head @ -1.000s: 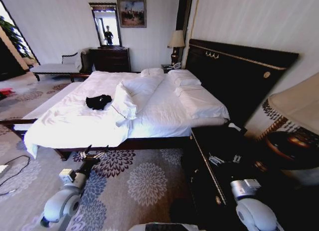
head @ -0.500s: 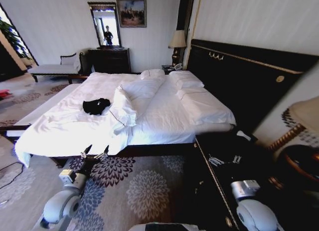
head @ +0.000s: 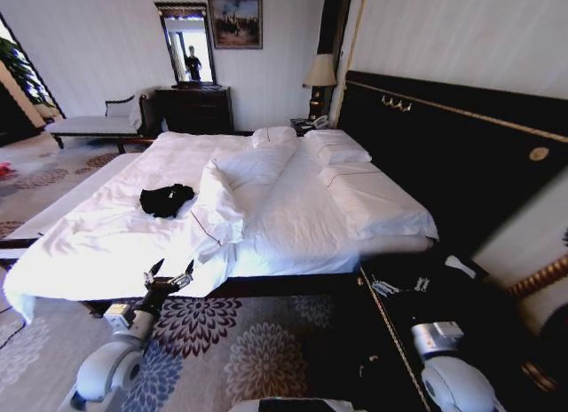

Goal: Fold the clothes on the bed.

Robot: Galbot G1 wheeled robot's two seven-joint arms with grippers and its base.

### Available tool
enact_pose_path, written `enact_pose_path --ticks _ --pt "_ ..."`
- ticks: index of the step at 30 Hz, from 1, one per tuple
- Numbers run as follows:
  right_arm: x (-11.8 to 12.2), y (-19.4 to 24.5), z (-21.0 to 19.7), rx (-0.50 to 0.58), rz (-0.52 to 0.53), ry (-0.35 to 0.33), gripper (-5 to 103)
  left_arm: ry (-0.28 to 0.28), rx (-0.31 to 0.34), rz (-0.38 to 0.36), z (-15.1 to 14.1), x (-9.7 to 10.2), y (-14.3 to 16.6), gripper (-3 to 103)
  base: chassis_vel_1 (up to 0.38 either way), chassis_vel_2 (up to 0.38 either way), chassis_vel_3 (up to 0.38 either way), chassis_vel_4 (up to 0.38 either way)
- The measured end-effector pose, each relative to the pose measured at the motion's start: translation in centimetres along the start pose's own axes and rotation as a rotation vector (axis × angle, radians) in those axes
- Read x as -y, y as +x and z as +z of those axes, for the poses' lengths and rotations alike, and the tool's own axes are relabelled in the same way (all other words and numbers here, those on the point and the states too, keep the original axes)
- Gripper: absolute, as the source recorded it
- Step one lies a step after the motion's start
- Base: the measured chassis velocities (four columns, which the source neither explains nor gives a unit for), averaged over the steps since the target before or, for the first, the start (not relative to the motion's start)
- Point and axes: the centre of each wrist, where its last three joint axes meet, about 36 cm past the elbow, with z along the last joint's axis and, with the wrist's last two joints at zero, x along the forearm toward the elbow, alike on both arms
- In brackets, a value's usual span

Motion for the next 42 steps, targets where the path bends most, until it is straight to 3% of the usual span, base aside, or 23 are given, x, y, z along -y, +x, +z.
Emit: enact_pose_path --ticks 15,29,42 --pt "0.2 -0.4 0.0 0.005 -0.007 0.015 100 -0.013 0.079 0.043 -1.6 0.2 -0.1 100 -0.178 0.175 0.172 -0.177" --pt "0.1 -0.5 0.4 0.005 -0.002 0.011 100 -0.013 0.075 0.030 -1.3 0.1 -0.3 100 -0.188 0.181 0.178 -0.178" --pt "-0.1 -0.4 1.4 -0.006 0.078 0.013 100 -0.007 0.064 0.026 -0.5 0.4 -0.1 100 -0.039 0.044 0.047 -0.044"
